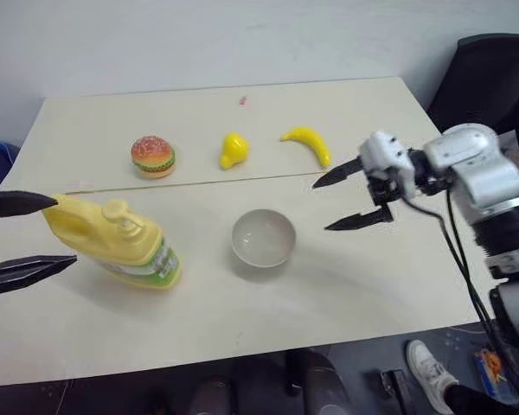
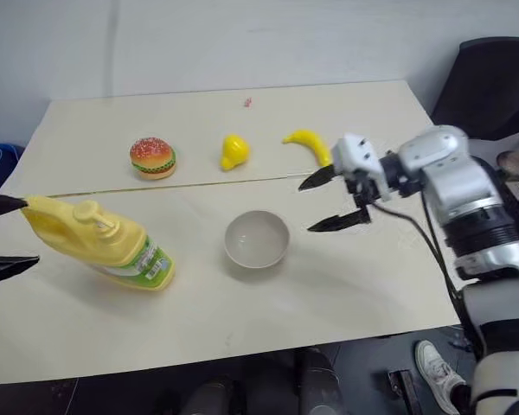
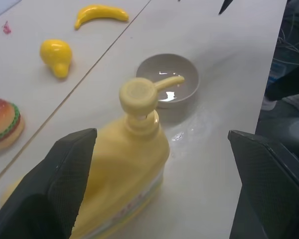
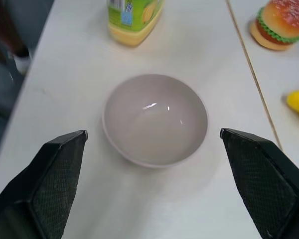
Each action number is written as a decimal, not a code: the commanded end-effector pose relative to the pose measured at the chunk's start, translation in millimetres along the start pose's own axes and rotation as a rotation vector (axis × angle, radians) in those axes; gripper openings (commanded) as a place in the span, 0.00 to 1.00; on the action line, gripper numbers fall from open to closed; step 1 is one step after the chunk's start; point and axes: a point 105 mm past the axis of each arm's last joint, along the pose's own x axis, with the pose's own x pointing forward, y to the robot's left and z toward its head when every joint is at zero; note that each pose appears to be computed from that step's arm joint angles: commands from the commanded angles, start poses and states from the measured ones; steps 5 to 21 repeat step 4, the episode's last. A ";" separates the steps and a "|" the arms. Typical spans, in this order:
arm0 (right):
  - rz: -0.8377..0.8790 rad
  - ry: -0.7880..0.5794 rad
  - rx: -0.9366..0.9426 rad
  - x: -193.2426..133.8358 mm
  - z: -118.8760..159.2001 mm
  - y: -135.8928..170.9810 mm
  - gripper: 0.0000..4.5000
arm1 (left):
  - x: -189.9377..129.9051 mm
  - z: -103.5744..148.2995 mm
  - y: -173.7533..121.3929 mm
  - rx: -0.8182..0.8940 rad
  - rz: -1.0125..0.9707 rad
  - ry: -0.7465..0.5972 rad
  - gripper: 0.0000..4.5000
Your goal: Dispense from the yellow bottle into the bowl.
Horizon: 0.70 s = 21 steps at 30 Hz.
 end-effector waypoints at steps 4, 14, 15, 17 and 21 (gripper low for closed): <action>-0.011 -0.064 0.122 -28.1 -0.8 11.1 0.99 | -10.1 -1.0 -7.1 -0.010 0.076 -0.025 1.00; -0.011 -0.064 0.122 -28.1 -0.8 11.1 0.99 | -10.1 -1.0 -7.1 -0.010 0.076 -0.025 1.00; -0.011 -0.064 0.122 -28.1 -0.8 11.1 0.99 | -10.1 -1.0 -7.1 -0.010 0.076 -0.025 1.00; -0.011 -0.064 0.122 -28.1 -0.8 11.1 0.99 | -10.1 -1.0 -7.1 -0.010 0.076 -0.025 1.00; -0.011 -0.064 0.122 -28.1 -0.8 11.1 0.99 | -10.1 -1.0 -7.1 -0.010 0.076 -0.025 1.00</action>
